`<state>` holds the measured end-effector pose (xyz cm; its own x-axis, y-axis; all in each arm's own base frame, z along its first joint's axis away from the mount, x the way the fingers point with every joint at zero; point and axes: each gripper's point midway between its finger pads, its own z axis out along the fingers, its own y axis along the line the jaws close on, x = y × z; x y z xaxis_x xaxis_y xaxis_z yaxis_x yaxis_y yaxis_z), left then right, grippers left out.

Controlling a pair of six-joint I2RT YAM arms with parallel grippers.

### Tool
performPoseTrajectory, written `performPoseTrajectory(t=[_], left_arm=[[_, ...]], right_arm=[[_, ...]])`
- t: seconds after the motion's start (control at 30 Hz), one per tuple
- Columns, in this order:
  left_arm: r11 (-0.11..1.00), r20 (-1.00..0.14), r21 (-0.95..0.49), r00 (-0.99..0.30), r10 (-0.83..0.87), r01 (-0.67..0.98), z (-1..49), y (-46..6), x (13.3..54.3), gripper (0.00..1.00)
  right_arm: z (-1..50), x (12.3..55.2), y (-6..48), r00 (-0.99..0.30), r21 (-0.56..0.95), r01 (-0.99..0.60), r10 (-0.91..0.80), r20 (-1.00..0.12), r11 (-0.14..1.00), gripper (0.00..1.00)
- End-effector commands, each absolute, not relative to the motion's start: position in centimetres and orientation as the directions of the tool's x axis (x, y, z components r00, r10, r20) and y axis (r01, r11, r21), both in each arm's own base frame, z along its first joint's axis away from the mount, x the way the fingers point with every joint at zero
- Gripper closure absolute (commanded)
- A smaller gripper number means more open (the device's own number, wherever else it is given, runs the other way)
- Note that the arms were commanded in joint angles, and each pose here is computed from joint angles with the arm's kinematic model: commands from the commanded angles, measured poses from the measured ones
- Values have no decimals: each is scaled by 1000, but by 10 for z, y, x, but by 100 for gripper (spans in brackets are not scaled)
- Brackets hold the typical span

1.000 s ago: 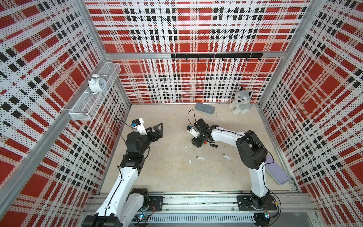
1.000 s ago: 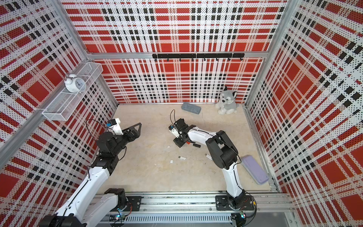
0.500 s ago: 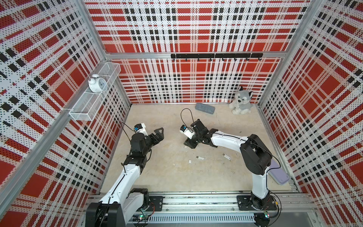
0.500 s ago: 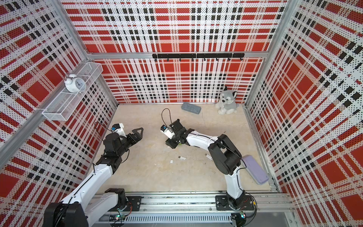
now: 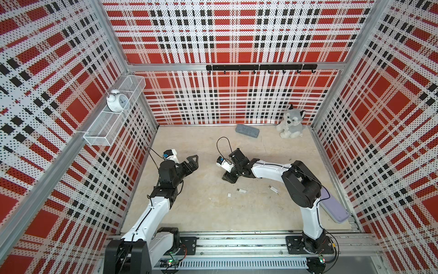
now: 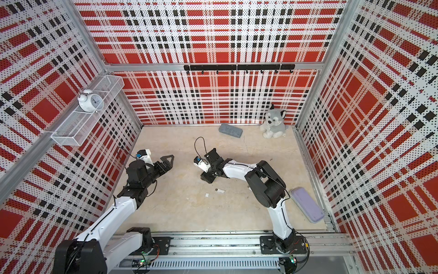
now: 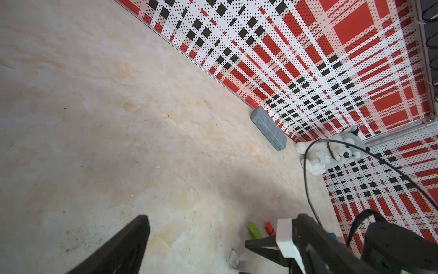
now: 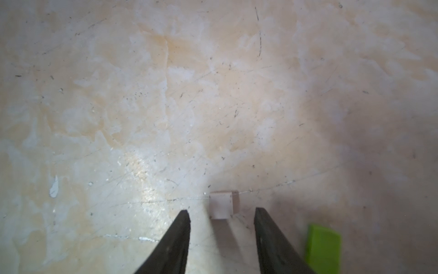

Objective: Close the usb drive cover
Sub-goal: Pick up the cover from the center of the board.

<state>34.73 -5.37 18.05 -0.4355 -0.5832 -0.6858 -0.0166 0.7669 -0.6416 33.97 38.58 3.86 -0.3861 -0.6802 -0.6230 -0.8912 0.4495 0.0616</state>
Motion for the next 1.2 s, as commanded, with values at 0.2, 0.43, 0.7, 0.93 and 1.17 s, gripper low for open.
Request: performPoseTrajectory(t=[0.2,0.43,0.7,0.93,1.17], left_arm=[[778,-707,-628,-435,-558,23,185,-57,348,2],[778,-705,-628,-443,-554,27,184,-59,348,2],[777,-701,-629,-452,-551,30,183,-60,349,2],[780,-700,-625,-463,-544,29,180,-61,349,2],[774,-694,-629,-503,-516,74,177,-71,348,3]], right_arm=[[20,335,388,-348,42,-912,-715,-606,408,58],[8,331,384,-336,31,-919,-736,-587,394,60],[3,329,386,-322,37,-927,-739,-591,374,66],[-1,326,384,-332,48,-926,-744,-580,375,73],[21,324,386,-271,14,-941,-729,-629,338,78]])
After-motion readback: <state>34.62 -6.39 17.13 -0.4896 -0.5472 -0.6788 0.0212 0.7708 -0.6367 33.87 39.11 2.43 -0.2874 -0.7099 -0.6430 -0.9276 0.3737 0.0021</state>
